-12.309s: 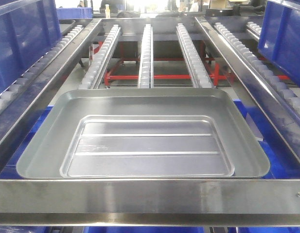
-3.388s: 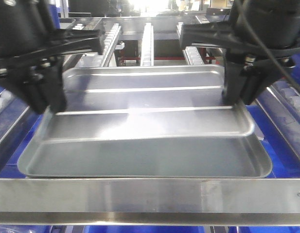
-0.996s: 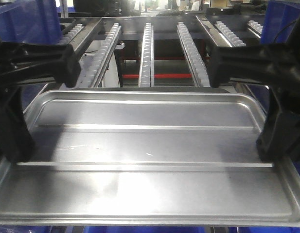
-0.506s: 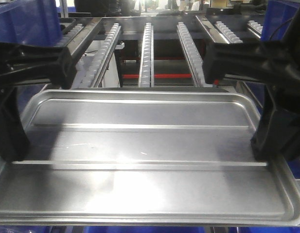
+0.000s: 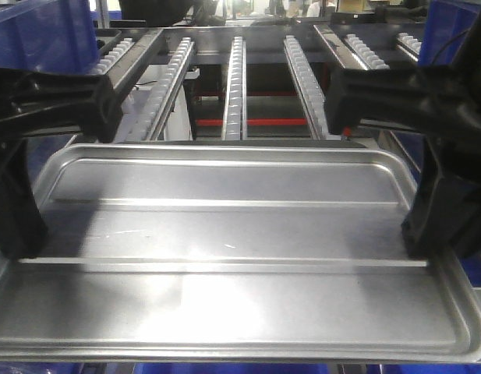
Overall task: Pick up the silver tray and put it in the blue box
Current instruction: 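Hold the tray level with both grippers while backing away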
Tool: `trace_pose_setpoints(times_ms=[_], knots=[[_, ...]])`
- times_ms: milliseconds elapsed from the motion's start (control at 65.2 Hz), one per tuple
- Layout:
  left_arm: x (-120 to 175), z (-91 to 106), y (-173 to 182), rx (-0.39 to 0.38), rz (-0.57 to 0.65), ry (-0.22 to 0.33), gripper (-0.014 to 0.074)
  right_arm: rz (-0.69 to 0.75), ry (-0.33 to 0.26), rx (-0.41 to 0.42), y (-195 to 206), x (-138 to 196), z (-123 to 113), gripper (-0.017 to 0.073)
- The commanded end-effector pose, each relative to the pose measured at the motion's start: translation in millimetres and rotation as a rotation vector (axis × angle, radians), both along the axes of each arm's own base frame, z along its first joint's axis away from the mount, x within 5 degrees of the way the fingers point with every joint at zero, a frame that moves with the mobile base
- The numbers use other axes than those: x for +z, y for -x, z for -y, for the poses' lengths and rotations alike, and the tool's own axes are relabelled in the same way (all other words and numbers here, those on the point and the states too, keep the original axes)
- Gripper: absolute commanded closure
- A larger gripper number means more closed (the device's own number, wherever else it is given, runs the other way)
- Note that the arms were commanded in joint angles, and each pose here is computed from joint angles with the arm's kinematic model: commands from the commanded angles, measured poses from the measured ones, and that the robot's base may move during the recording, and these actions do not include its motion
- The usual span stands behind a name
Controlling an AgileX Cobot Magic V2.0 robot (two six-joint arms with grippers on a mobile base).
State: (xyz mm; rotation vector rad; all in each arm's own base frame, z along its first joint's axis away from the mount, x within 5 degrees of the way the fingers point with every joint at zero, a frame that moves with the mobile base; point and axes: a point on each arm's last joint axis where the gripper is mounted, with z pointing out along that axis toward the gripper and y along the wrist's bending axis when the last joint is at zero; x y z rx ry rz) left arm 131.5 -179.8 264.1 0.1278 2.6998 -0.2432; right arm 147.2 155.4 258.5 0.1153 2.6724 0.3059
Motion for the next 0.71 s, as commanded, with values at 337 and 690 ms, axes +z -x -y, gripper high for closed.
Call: trace_pose_setpoints(times_ms=[337, 690], knots=[[15.0, 3.6, 0.0, -0.016, 0.05, 0.066, 0.06, 0.07, -0.073, 0.015, -3.0, 16.4, -3.7, 0.0506], [15.0, 3.6, 0.0, -0.016, 0.05, 0.066, 0.06, 0.07, -0.073, 0.015, -3.0, 16.4, -3.7, 0.0506]])
